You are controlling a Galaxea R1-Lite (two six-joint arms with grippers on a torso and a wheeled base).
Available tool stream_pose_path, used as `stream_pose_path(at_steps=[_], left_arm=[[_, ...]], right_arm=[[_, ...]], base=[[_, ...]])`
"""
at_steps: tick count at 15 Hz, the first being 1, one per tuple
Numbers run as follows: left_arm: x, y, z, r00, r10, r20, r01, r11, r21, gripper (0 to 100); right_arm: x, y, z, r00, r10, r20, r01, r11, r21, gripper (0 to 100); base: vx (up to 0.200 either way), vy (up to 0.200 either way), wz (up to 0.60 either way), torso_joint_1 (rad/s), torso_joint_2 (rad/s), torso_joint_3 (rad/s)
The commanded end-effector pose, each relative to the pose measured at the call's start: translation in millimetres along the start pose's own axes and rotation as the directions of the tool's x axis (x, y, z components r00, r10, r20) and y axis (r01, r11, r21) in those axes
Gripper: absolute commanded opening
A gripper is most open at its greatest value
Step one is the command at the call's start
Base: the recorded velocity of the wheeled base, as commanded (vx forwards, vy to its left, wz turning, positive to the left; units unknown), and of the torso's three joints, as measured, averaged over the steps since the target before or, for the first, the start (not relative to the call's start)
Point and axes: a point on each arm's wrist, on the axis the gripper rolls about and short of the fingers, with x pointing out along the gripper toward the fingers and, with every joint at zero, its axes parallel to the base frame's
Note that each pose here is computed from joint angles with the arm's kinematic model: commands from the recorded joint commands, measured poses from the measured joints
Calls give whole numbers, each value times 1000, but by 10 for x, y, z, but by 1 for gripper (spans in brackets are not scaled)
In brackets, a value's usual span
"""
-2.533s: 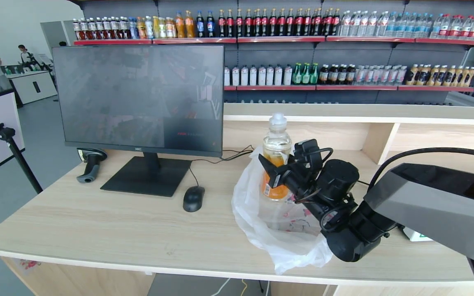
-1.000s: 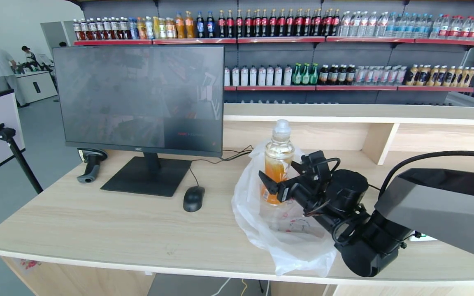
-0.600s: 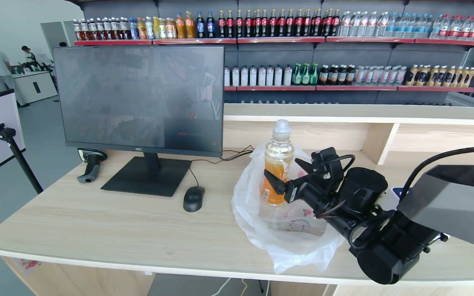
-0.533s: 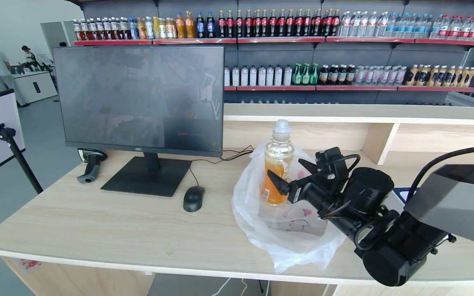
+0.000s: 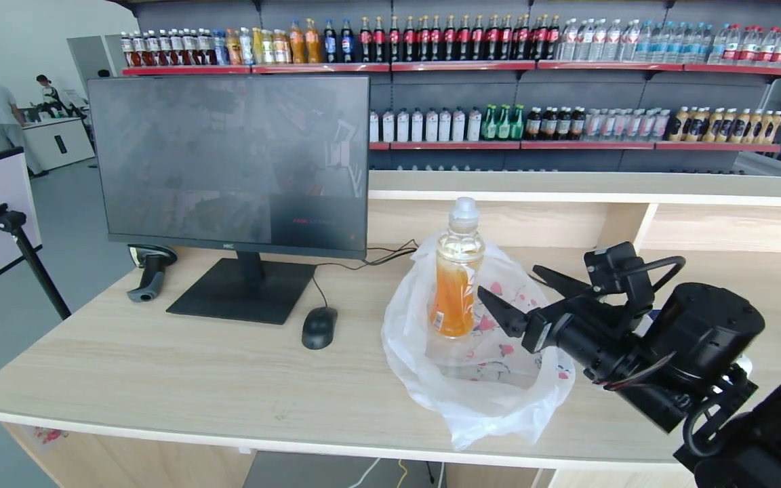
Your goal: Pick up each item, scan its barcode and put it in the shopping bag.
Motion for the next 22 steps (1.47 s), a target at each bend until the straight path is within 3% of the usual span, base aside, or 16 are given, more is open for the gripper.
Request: stream_pose_path(at_steps=[1, 3, 9, 14, 16, 22], left_arm=[[0, 0, 0, 1000, 0, 0, 0, 1000, 0, 100], [0, 0, 0, 1000, 0, 0, 0, 1000, -1, 100], [0, 0, 0, 1000, 0, 0, 0, 1000, 2, 100], [0, 0, 0, 1000, -2, 0, 2, 1000, 8, 100], [0, 0, -2, 1000, -5, -1, 5, 999, 45, 100], [0, -1, -2, 1000, -6, -1, 6, 999, 48, 100]], right_arm=[[-287, 5, 202, 999, 1, 40, 0, 1000, -8, 100], [-339, 7, 281, 998, 1, 68, 0, 1000, -16, 100], [-510, 6, 381, 995, -1, 95, 2, 1000, -18, 100], [-537, 6, 386, 995, -1, 95, 3, 1000, -19, 100], [-566, 7, 371, 996, -1, 86, 3, 1000, -24, 100], [-549, 7, 385, 996, -1, 94, 3, 1000, -27, 100]], base=[[0, 0, 0, 0, 0, 0], [0, 0, 0, 0, 0, 0], [-200, 0, 0, 3, 4, 8], [0, 0, 0, 0, 0, 0], [0, -200, 0, 22, 2, -2], [0, -200, 0, 2, 4, 1]])
